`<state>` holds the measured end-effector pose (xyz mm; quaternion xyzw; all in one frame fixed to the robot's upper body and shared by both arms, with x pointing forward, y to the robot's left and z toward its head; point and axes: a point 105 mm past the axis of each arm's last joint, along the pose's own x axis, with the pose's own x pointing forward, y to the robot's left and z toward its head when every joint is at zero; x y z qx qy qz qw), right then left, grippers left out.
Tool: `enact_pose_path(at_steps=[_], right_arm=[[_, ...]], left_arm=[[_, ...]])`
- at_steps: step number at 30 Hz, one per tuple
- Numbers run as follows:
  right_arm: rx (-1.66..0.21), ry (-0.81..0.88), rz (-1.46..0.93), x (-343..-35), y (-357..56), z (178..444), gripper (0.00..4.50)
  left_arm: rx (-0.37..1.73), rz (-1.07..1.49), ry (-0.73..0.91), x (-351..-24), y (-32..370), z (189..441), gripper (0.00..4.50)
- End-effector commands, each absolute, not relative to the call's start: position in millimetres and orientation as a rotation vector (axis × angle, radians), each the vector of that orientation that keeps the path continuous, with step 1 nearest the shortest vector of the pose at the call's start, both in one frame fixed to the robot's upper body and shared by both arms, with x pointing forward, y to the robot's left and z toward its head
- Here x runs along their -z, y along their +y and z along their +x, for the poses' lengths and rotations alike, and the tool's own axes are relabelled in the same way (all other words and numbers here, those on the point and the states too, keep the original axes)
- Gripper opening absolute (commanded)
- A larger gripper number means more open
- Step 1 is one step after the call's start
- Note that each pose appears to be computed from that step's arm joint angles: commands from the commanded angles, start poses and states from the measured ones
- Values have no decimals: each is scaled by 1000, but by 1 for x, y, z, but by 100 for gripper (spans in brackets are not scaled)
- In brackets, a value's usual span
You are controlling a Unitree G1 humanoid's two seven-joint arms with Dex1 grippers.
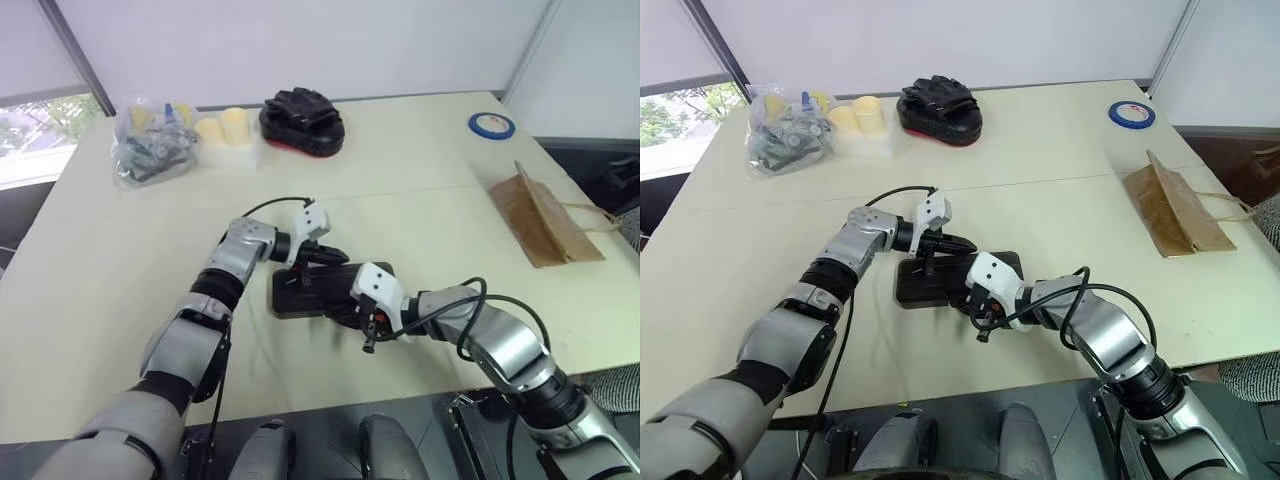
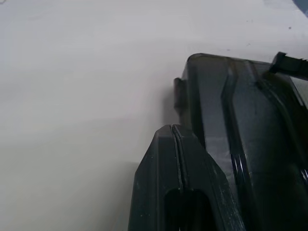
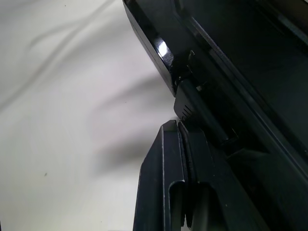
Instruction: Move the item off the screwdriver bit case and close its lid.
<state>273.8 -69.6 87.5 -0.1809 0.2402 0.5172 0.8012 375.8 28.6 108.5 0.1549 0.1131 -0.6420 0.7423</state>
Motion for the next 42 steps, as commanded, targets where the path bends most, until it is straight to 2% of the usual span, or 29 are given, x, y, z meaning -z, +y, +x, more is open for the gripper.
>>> enact_pose_path(at_steps=[1, 22, 34, 42], right_arm=[[-1053, 465, -412, -96, -73, 286, 4], [-943, 424, -450, -100, -76, 305, 4], [-957, 414, -451, -104, -71, 305, 4], [-900, 420, -541, -92, -78, 311, 4]], left_arm=[[1475, 374, 282, -94, 24, 363, 0], [1534, 384, 420, -53, 35, 336, 0], [1506, 377, 413, -54, 40, 337, 0], [1499, 361, 416, -52, 40, 335, 0]])
